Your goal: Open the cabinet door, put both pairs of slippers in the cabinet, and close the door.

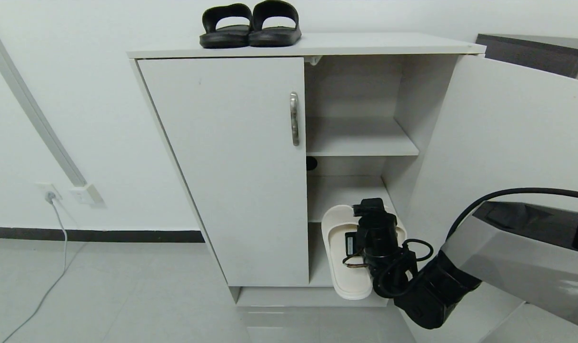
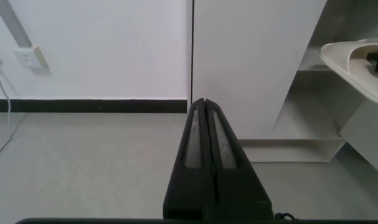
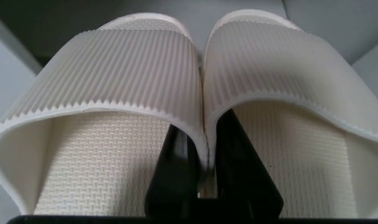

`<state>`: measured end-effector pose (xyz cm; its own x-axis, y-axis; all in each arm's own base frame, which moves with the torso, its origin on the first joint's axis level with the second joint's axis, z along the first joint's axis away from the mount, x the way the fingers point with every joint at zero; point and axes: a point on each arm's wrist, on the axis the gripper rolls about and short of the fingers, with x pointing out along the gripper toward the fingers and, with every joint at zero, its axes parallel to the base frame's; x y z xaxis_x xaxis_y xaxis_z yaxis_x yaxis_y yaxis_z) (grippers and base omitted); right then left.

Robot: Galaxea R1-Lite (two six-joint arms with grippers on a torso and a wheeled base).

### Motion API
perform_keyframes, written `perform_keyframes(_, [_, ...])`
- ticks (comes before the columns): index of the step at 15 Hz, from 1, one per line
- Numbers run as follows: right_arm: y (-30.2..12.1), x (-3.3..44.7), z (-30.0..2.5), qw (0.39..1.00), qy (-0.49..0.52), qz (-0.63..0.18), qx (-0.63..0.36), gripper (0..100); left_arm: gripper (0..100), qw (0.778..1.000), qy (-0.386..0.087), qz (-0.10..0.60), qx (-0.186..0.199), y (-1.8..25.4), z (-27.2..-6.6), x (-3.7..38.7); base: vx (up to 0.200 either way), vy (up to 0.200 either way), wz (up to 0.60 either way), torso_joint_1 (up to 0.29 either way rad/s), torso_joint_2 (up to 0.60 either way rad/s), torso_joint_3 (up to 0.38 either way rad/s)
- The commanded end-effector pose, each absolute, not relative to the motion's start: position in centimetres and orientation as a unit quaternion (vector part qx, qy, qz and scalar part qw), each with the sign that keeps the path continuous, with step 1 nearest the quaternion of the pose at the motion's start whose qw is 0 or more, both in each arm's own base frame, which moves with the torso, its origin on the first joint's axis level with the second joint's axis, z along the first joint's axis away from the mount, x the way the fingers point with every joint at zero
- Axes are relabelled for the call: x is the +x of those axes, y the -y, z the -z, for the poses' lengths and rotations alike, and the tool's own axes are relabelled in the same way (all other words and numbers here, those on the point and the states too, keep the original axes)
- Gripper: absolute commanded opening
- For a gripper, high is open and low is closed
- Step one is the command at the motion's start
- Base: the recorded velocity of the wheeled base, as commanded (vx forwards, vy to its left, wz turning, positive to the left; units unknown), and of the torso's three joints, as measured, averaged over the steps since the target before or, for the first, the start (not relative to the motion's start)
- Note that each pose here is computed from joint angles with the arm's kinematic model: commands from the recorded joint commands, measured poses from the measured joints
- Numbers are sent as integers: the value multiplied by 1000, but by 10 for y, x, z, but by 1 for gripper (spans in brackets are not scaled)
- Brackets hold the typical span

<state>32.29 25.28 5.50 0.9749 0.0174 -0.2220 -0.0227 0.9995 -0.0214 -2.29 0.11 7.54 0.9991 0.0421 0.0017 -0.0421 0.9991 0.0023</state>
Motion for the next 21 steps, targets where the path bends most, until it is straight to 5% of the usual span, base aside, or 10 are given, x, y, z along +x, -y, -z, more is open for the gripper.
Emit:
perform_keyframes(1, [-255,324,-57,994,-108,-12,-11,0,0,1000,0,-21,2,-1,-75,-23,0,0,0,7,7,-193])
perform_keyframes(16, [-255,341,-32,998,-52,-12,-11,0,0,1000,0,-22,-1,-1,-75,-23,0,0,0,1,1,-32])
perform_keyframes(21, [-254,343,-34,999,-50,-10,-11,0,0,1000,0,-21,-1,-1,-75,-23,200,0,0,1,1,2])
